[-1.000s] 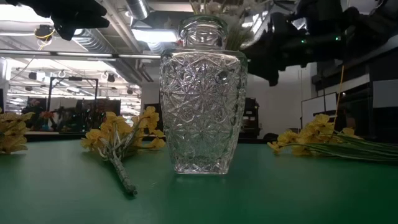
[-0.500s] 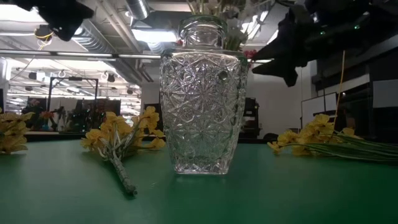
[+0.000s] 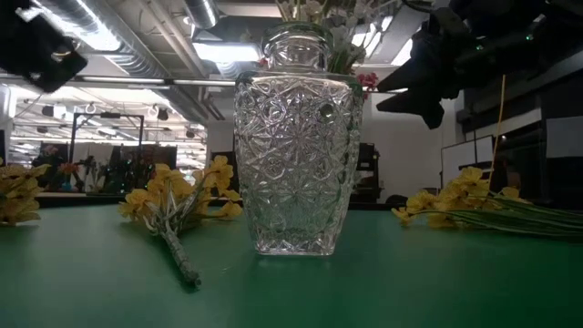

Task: Sort flowers into vase by color
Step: Put the white flowers into the middle transparent vase

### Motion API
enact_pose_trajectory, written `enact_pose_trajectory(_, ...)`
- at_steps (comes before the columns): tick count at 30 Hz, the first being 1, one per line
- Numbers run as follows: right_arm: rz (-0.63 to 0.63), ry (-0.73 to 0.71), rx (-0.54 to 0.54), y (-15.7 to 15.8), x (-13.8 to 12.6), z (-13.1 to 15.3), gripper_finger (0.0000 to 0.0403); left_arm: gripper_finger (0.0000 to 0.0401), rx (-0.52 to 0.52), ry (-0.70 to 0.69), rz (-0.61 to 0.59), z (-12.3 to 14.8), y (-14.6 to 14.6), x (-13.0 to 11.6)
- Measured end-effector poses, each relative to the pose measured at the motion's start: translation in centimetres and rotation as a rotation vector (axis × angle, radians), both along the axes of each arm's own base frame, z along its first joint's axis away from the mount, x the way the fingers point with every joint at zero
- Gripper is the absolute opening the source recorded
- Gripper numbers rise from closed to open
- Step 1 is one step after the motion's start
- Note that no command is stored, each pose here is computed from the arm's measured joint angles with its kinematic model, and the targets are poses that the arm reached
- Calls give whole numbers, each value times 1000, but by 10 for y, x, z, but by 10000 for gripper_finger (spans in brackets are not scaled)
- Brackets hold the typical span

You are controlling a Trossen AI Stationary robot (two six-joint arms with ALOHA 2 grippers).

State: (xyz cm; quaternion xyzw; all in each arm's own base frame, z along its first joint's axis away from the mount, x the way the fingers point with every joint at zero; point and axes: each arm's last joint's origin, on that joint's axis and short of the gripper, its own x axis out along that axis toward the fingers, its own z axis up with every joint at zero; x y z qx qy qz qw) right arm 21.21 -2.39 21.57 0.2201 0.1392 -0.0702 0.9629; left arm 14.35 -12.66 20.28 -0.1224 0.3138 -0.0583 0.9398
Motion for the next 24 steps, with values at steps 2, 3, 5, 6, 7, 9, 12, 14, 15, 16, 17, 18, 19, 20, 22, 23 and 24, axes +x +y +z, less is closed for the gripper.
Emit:
enact_pose_trajectory(2, 0, 1, 1, 0, 0, 0, 195, 137, -14, 74, -44, -10, -7, 1)
enact_pose_trajectory(3, 0, 1, 1, 0, 0, 0, 195, 137, -26, 111, -67, -14, -10, 1)
enact_pose_trajectory(5, 0, 1, 1, 0, 0, 0, 195, 137, -61, 168, -104, -21, -17, 2)
enact_pose_trajectory(6, 0, 1, 1, 0, 0, 0, 195, 137, -76, 189, -122, -24, -20, 2)
enact_pose_trajectory(7, 0, 1, 0, 0, 0, 0, 195, 137, -96, 205, -137, -26, -24, 2)
enact_pose_trajectory(9, 0, 1, 0, 0, 0, 0, 195, 137, -123, 224, -174, -26, -31, 3)
enact_pose_trajectory(12, 0, 2, 0, 0, 0, 0, 195, 137, -149, 241, -197, -22, -40, 5)
enact_pose_trajectory(14, 0, 7, 1, 0, 0, -1, 195, 137, -158, 258, -213, -22, -45, 8)
enact_pose_trajectory(15, 0, 10, 1, 0, 0, -1, 195, 137, -160, 273, -221, -23, -47, 9)
enact_pose_trajectory(16, 0, 11, 2, 0, 0, -1, 195, 137, -160, 288, -229, -25, -48, 10)
enact_pose_trajectory(17, 0, 14, 2, 0, 0, -1, 195, 137, -159, 304, -236, -27, -49, 10)
enact_pose_trajectory(18, 0, 17, 2, 0, 0, -2, 195, 137, -155, 322, -240, -30, -50, 11)
enact_pose_trajectory(19, 0, 21, 3, 0, -1, -2, 195, 137, -152, 339, -241, -34, -50, 12)
enact_pose_trajectory(20, 0, 24, 3, 0, -1, -2, 195, 137, -145, 353, -237, -37, -50, 14)
enact_pose_trajectory(22, 0, 22, 3, 0, -1, -2, 195, 137, -136, 373, -227, -43, -50, 17)
enact_pose_trajectory(23, 0, 23, 3, 0, -1, -2, 195, 137, -133, 380, -226, -46, -51, 19)
enact_pose_trajectory(24, 0, 23, 3, 0, -1, -2, 195, 137, -127, 385, -223, -49, -51, 21)
